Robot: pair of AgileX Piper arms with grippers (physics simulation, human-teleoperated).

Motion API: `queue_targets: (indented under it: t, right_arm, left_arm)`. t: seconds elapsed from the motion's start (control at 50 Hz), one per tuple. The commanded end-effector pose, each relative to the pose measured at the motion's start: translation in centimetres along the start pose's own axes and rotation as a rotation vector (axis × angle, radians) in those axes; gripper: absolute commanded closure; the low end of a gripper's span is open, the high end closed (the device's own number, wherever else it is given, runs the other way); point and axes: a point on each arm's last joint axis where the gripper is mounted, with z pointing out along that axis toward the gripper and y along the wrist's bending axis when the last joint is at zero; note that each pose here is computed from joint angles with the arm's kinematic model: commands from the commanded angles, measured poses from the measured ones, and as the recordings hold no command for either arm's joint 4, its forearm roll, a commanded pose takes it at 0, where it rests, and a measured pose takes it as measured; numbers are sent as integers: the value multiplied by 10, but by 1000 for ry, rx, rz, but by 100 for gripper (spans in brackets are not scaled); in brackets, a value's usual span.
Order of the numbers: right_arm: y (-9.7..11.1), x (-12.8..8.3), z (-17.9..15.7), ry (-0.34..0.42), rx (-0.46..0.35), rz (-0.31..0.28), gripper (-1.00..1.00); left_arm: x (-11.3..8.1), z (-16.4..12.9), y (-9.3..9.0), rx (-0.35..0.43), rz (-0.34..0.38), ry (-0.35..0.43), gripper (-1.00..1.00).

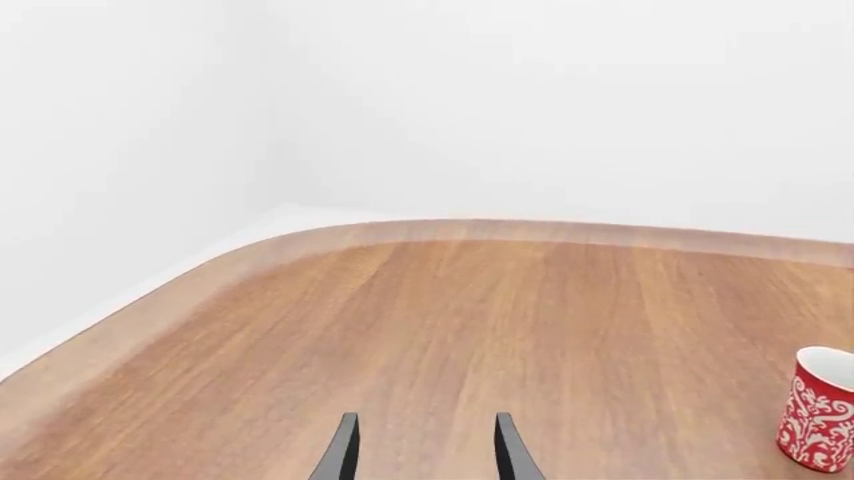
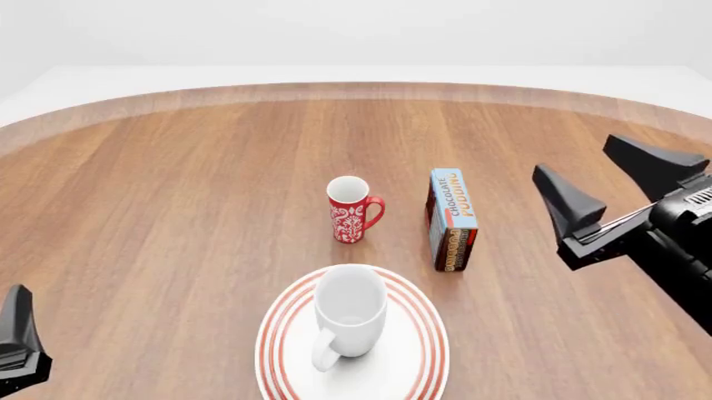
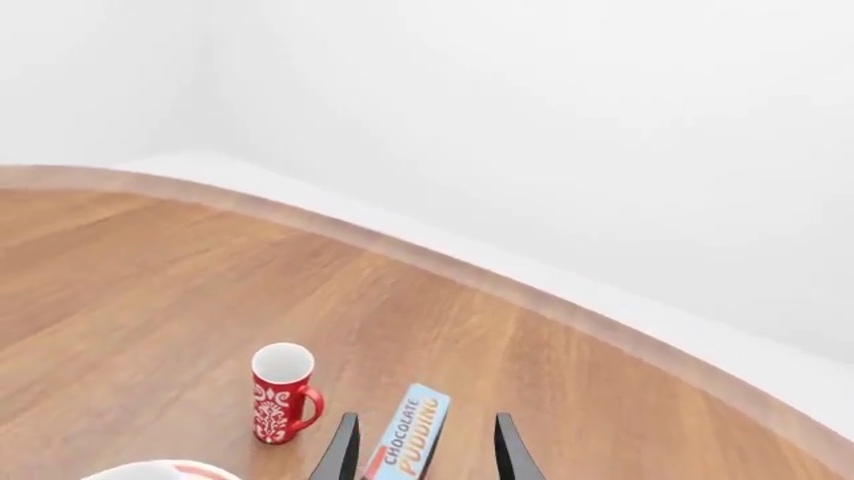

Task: Pick up the white mug and put it on the plate, and put the chocolate pudding to the right of the plate.

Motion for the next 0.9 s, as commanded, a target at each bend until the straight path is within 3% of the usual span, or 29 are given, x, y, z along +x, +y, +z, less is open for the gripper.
queue_targets:
  t: [0.02, 0.9]
  right_arm:
    - [2, -4, 14, 20, -19, -7, -100]
    - [5, -1, 73, 149, -53, 46, -100]
  left_arm:
    - [0, 0, 0, 2, -1, -1, -100]
    - [0, 0, 0, -1, -11, -3, -100]
